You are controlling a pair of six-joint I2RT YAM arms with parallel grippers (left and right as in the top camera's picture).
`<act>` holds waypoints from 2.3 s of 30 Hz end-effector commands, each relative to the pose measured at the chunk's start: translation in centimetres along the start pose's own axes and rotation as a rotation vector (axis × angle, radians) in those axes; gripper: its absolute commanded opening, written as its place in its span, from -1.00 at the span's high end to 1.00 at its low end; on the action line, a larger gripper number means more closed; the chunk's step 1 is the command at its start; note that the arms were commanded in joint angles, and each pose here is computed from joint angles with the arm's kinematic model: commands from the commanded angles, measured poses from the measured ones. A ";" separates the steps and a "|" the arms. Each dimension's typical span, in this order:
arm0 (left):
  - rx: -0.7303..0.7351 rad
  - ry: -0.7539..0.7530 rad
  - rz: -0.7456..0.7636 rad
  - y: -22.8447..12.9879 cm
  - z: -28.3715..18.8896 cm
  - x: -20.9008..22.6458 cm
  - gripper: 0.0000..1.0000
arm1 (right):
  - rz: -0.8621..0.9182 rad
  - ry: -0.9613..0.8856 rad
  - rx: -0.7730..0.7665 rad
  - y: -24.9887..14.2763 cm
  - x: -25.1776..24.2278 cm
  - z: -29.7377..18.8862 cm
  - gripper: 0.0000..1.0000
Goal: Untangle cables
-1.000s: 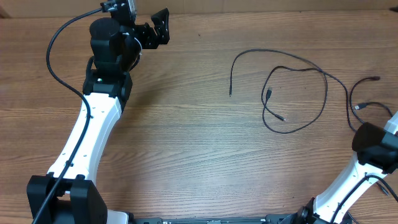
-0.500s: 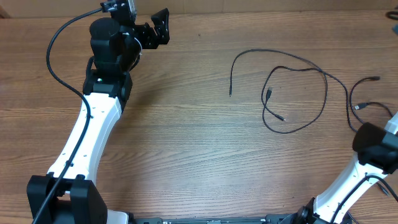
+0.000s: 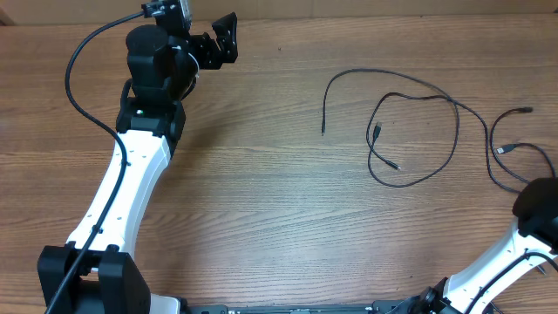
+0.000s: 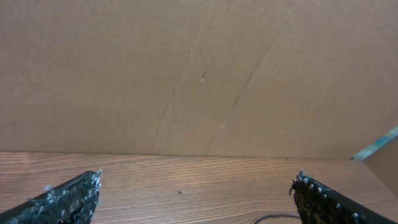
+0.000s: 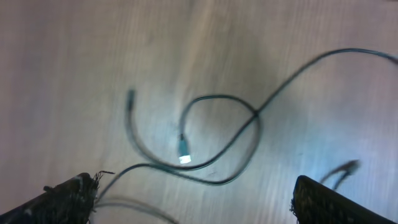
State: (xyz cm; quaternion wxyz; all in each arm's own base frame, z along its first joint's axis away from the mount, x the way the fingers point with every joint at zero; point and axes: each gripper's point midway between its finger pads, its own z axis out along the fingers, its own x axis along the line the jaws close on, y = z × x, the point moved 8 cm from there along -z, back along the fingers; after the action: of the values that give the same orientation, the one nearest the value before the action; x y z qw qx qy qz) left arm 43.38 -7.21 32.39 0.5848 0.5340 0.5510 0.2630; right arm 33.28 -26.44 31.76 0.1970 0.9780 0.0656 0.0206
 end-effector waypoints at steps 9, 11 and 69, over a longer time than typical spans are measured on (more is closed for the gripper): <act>-0.009 -0.013 0.032 0.3 0.0 -0.4 -0.99 | 0.056 -0.177 0.032 1.1 -3.8 3.5 -0.99; -0.009 -0.013 0.031 0.3 0.0 -0.4 -0.99 | 0.056 -0.206 0.059 0.9 -4.3 4.4 -1.00; 0.012 0.013 -0.055 -0.1 0.0 -0.2 -1.00 | -0.551 0.231 0.249 -8.1 4.6 16.2 -0.98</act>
State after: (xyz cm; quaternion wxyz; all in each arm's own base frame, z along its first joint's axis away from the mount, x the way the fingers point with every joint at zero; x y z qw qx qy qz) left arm 43.33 -7.10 31.95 0.5790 0.5257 0.5707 0.2505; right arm 37.81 -25.24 14.90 0.0893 0.9347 0.3407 0.0484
